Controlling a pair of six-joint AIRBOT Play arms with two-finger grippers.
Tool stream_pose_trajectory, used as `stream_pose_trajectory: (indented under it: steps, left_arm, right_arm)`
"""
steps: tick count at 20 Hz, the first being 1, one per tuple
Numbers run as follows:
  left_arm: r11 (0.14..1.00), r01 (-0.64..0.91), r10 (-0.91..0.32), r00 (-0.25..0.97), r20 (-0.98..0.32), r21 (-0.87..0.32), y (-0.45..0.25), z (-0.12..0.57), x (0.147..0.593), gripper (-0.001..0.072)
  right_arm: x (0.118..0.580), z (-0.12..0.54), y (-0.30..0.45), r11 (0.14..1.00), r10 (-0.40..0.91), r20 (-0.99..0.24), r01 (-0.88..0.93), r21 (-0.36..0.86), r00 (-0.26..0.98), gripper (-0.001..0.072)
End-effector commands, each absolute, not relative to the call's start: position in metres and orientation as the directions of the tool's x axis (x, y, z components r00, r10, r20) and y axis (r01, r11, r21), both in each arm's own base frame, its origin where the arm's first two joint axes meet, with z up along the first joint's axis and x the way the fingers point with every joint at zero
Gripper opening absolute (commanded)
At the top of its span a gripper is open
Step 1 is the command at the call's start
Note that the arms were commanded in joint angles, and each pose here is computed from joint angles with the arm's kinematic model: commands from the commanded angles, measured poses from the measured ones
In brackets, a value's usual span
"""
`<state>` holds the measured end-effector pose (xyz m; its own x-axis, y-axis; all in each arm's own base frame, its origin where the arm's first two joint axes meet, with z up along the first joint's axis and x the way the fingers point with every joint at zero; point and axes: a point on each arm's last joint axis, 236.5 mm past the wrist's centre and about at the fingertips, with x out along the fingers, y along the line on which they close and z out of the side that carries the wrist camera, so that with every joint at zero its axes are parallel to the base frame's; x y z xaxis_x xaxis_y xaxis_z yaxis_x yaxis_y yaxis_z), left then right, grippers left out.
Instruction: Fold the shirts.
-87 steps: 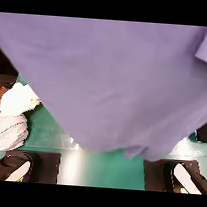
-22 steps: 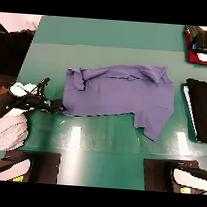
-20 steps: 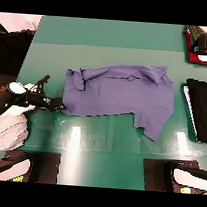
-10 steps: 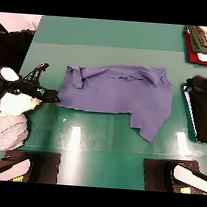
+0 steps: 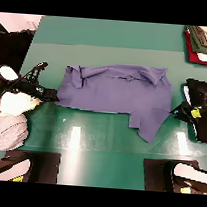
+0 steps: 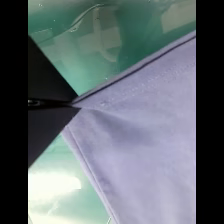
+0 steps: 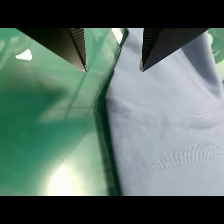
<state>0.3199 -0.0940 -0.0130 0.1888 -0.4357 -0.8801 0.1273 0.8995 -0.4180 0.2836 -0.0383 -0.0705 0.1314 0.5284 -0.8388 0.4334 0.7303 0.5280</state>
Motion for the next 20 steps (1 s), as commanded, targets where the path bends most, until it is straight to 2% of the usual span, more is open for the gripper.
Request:
stream_pose_trajectory:
  steps: [1,4,5,8,11,14,17,20]
  left_arm:
    - [0.9,0.114,-0.435,0.194,-0.879,-0.42,-0.094,-0.012,0.321,0.0025]
    - [0.9,0.103,-0.436,0.191,-0.88,-0.423,-0.094,-0.012,0.321,0.0025]
    - [0.9,0.103,-0.436,0.192,-0.879,-0.423,-0.094,-0.012,0.321,0.0025]
    - [0.9,0.103,-0.436,0.192,-0.879,-0.424,-0.094,-0.012,0.321,0.0025]
    - [0.899,0.1,-0.438,0.232,-0.869,-0.426,-0.094,0.005,0.333,0.0025]
    - [0.898,0.186,-0.44,0.368,-0.819,-0.399,-0.095,0.075,0.372,0.0025]
    - [0.895,0.289,-0.445,0.551,-0.706,-0.339,-0.096,0.191,0.402,0.0025]
    - [0.892,0.398,-0.449,0.728,-0.518,-0.214,-0.099,0.328,0.392,0.0025]
  right_arm:
    - [0.295,-0.088,-0.026,0.73,0.531,-0.833,0.415,0.542,0.155,0.0381]
    - [0.31,-0.09,-0.023,0.756,0.497,-0.847,0.385,0.528,0.187,0.0375]
    - [0.312,-0.091,-0.022,0.76,0.492,-0.849,0.381,0.526,0.19,0.0312]
    - [0.312,-0.09,-0.023,0.763,0.491,-0.85,0.375,0.526,0.194,0.0025]
    - [0.323,-0.063,-0.024,0.778,0.471,-0.842,0.325,0.537,0.264,0.0019]
    - [0.362,0.029,-0.026,0.793,0.44,-0.763,0.194,0.578,0.474,0.0018]
    - [0.39,0.171,-0.015,0.841,0.393,-0.581,-0.022,0.541,0.713,0.0018]
    - [0.375,0.317,0.006,0.899,0.335,-0.349,-0.186,0.397,0.875,0.0018]
